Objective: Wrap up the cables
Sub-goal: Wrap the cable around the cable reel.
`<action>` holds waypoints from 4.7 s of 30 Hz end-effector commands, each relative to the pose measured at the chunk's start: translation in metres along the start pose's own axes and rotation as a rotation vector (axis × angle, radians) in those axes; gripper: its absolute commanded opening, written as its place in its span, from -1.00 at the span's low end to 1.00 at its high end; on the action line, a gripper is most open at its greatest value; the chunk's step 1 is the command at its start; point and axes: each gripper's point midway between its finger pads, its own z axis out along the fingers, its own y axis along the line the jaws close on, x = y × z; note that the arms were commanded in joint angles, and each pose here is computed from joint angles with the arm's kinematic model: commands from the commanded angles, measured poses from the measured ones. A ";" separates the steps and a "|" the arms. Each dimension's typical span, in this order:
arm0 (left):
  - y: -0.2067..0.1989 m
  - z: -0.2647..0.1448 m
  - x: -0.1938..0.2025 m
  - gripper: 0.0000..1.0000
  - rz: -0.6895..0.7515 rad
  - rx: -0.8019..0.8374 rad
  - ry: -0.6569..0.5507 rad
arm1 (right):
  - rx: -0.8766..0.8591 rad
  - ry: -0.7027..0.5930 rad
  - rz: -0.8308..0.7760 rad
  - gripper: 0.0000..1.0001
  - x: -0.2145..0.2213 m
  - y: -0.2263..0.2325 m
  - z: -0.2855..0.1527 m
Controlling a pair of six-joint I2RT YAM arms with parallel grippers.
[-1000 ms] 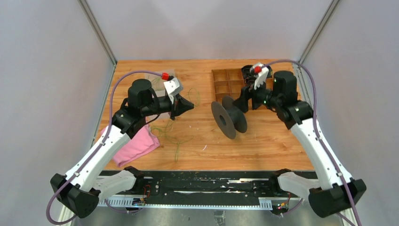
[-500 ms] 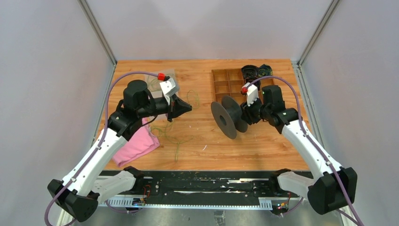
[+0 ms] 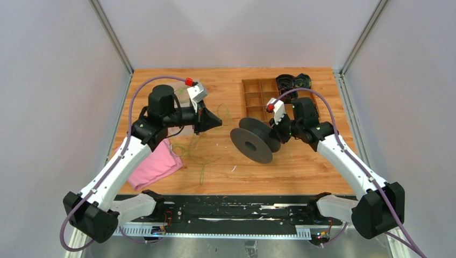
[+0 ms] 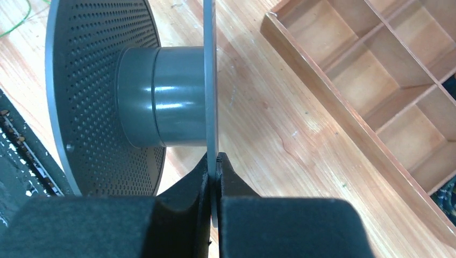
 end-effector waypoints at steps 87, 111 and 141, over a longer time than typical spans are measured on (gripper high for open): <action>0.065 0.134 0.028 -0.99 -1.403 0.063 0.025 | 0.211 -0.477 -0.193 -0.04 -0.085 0.007 0.023; 0.068 0.137 0.035 -0.99 -1.438 0.064 0.029 | 0.219 -0.490 -0.260 -0.14 -0.094 0.001 0.037; 0.065 0.140 0.028 -0.99 -1.454 0.106 0.039 | 0.213 -0.485 -0.299 -0.10 -0.083 0.008 0.046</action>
